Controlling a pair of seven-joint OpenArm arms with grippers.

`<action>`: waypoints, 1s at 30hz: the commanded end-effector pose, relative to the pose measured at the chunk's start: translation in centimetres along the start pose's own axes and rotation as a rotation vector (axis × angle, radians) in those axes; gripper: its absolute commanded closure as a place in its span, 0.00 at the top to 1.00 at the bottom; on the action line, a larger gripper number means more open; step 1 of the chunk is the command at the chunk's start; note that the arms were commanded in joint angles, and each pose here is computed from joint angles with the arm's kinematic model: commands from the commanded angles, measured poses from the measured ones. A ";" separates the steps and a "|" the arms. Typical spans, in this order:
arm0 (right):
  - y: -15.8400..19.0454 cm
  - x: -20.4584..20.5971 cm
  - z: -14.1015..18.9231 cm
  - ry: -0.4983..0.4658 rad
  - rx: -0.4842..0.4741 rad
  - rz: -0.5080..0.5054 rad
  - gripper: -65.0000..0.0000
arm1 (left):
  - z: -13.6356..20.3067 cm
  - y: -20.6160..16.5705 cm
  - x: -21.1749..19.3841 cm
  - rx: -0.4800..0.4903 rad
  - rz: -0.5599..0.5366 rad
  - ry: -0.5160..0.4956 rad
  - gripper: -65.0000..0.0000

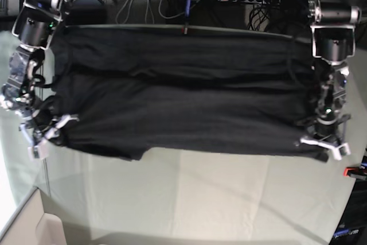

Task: Layout the t-shirt on the table in an organized manner, then fold the t-shirt properly
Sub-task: 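Pull the shirt sides toward the arms with both grippers, then fold the held shirt band over itself toward the arms with both grippers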

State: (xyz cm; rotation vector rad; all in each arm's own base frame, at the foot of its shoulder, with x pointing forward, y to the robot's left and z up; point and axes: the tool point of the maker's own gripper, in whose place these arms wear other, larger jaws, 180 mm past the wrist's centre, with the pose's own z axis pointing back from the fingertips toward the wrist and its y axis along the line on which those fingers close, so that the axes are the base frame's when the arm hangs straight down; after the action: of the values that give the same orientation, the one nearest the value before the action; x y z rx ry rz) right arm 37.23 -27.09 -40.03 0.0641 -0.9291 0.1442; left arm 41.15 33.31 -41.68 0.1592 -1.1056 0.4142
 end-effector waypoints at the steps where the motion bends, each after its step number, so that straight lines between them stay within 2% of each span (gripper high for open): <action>1: -1.6 2.8 0.6 -0.064 -0.035 0.016 0.00 | -0.3 0.3 3.5 0.004 0.021 -0.073 0.00; 5: -2.2 3.9 0.8 -0.079 -0.053 0.013 0.00 | 0.0 0.8 5.5 0.018 0.095 -0.085 0.00; 20: -3.0 8.6 0.4 -0.105 -0.067 0.021 0.00 | 1.1 -1.6 10.5 -0.050 0.102 -0.156 0.00; 24: -3.1 10.5 1.0 -0.152 -0.082 0.044 0.00 | 1.1 -1.5 10.7 -0.048 0.101 -0.159 0.00; 30: -1.5 13.0 1.8 -0.252 -0.047 0.015 0.00 | 1.2 -1.5 11.0 -0.050 0.102 -0.168 0.00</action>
State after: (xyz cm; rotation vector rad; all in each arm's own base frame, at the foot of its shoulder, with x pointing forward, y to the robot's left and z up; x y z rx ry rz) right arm 42.79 -26.64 -31.17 0.0537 -1.1103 0.1313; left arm 43.90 33.14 -34.25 0.0750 -1.2064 0.4737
